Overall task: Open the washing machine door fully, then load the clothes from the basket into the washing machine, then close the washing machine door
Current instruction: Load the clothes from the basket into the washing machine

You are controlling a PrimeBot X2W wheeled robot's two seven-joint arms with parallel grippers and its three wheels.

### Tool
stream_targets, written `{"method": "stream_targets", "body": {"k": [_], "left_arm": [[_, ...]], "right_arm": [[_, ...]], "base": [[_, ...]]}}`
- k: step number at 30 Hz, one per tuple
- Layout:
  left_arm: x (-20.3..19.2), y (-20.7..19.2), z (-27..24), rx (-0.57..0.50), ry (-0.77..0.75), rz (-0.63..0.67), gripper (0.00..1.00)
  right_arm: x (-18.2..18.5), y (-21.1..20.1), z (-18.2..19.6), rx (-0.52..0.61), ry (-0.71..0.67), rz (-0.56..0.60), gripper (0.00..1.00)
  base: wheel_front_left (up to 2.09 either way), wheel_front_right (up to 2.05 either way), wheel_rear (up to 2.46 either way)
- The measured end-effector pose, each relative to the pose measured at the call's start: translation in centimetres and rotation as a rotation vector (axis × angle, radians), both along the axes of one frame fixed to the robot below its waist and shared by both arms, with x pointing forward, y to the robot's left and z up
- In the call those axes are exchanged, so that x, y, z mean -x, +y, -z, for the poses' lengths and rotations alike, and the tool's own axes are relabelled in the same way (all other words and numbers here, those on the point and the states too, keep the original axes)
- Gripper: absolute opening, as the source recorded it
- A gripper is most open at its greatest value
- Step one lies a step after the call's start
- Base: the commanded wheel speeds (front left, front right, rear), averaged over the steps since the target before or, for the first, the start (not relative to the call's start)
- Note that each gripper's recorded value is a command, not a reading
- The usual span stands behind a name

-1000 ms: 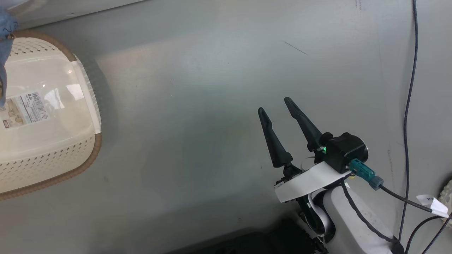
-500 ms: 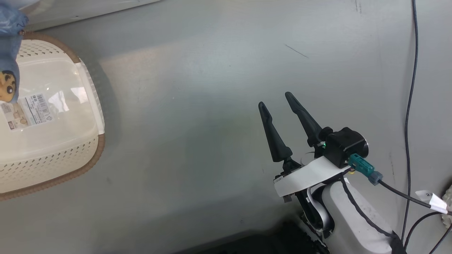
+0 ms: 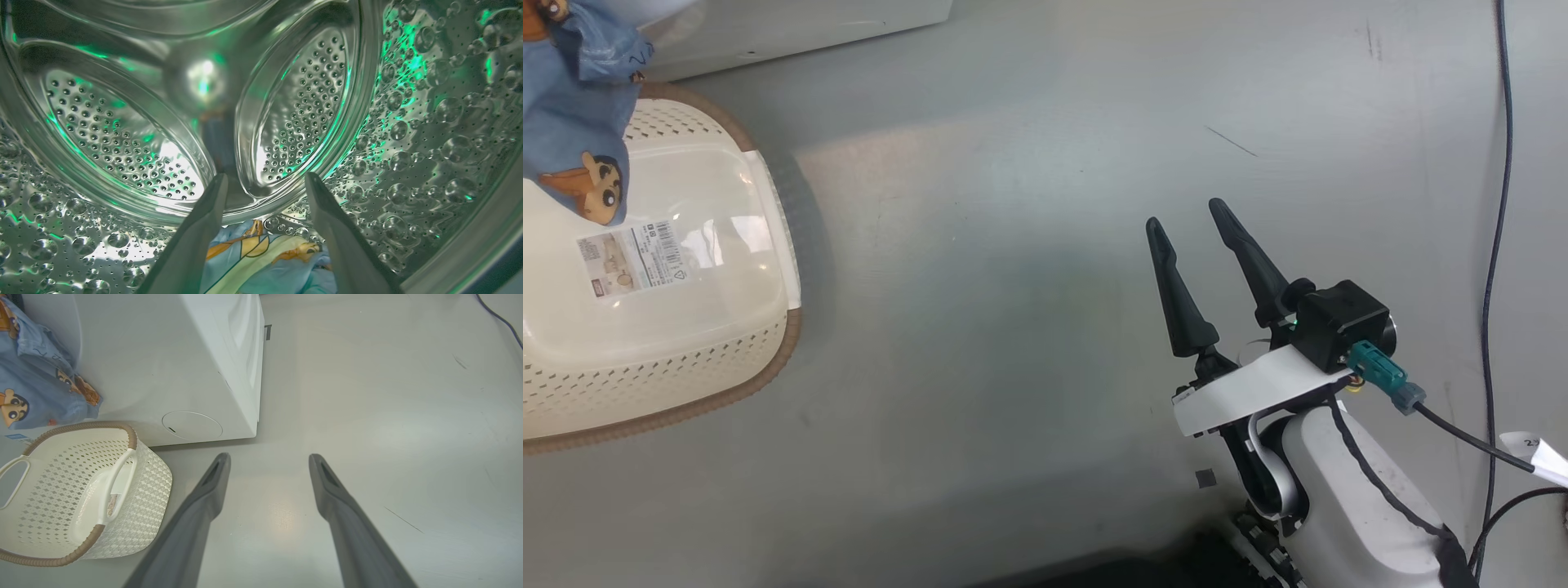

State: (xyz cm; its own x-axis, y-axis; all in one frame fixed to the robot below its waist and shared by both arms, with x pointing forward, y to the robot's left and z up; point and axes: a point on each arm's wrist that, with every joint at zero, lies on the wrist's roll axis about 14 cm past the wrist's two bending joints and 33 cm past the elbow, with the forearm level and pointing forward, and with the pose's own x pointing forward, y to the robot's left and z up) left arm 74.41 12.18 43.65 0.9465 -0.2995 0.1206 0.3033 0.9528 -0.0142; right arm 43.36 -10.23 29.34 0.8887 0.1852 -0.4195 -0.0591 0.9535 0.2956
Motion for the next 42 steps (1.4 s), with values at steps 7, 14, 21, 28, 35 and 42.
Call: {"method": "stream_targets", "body": {"k": [7, 14, 21, 28, 35, 42], "left_arm": [[0.7, 1.1, -0.3, -0.019, 0.009, -0.017, 1.0], [1.5, 2.2, -0.6, 0.006, 0.025, -0.045, 1.0], [2.6, 3.4, -0.7, 0.04, 0.026, -0.07, 1.0], [4.4, 2.9, -0.7, 0.069, 0.013, -0.054, 1.0], [6.3, 3.8, 0.0, 0.087, 0.019, -0.073, 1.0], [8.3, 4.7, 0.2, 0.08, 0.014, -0.084, 1.0]], "right_arm": [[-0.3, 0.5, -0.3, -0.006, -0.011, -0.011, 1.0], [-0.6, 1.0, -0.5, -0.013, -0.023, -0.024, 1.0], [-0.8, 1.5, -0.7, -0.022, -0.031, -0.037, 1.0], [-1.2, 1.4, -0.8, -0.023, -0.04, -0.032, 1.0], [-1.3, 1.9, -0.8, -0.032, -0.042, -0.043, 1.0], [-1.5, 2.0, -0.9, -0.029, -0.05, -0.046, 1.0]], "base": [[0.0, 0.0, 0.0], [0.0, 0.0, 0.0], [0.0, 0.0, 0.0], [0.0, 0.0, 0.0], [0.0, 0.0, 0.0], [0.0, 0.0, 0.0]]}}
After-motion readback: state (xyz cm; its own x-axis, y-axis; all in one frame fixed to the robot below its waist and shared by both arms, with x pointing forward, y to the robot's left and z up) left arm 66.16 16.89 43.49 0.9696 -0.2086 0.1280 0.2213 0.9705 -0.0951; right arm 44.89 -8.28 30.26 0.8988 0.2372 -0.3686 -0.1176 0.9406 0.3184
